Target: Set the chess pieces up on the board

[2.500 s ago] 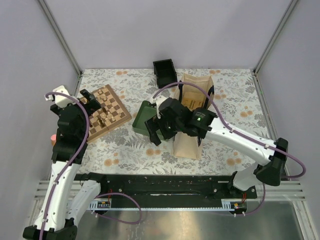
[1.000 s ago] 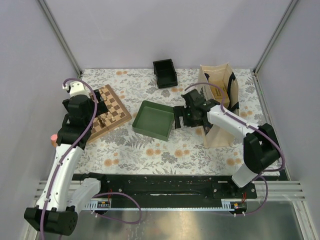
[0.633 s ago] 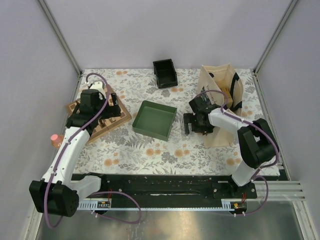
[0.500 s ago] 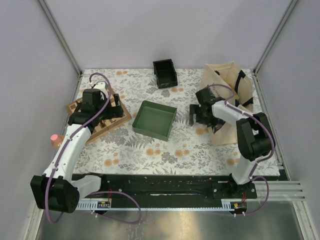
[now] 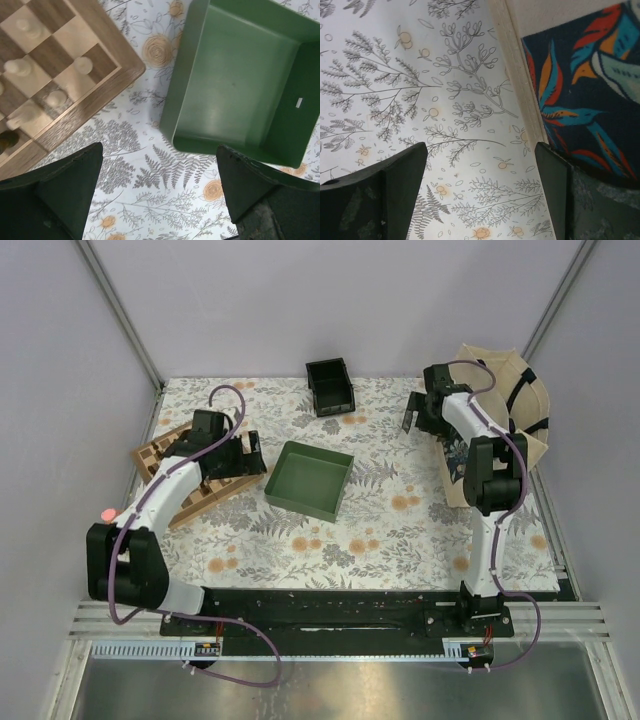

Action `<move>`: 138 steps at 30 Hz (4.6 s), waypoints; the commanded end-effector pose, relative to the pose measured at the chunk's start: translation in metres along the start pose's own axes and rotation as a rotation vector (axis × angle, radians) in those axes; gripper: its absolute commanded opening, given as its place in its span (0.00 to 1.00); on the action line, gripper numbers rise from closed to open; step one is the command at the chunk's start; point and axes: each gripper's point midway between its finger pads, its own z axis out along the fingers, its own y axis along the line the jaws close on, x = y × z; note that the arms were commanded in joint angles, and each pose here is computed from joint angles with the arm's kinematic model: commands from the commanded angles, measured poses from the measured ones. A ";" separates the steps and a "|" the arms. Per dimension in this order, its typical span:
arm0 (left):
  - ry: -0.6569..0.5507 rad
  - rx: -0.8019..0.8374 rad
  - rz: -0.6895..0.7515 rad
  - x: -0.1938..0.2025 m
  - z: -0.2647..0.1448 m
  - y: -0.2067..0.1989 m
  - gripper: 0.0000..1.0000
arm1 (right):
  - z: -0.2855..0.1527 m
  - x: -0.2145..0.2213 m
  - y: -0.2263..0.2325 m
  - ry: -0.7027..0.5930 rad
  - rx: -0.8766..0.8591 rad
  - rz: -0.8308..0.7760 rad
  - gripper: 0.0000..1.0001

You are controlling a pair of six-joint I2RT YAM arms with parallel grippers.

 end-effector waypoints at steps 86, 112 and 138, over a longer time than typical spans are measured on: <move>-0.368 -0.657 -0.506 -0.222 0.044 0.238 0.99 | -0.210 0.162 0.140 0.122 -0.657 -0.158 0.99; -0.298 -0.678 -0.549 -0.195 0.071 0.304 0.99 | -0.201 0.169 0.156 0.218 -0.670 -0.200 0.99; -0.136 -0.437 -0.410 -0.182 0.101 0.323 0.99 | -0.200 0.185 0.151 0.241 -0.678 -0.176 0.99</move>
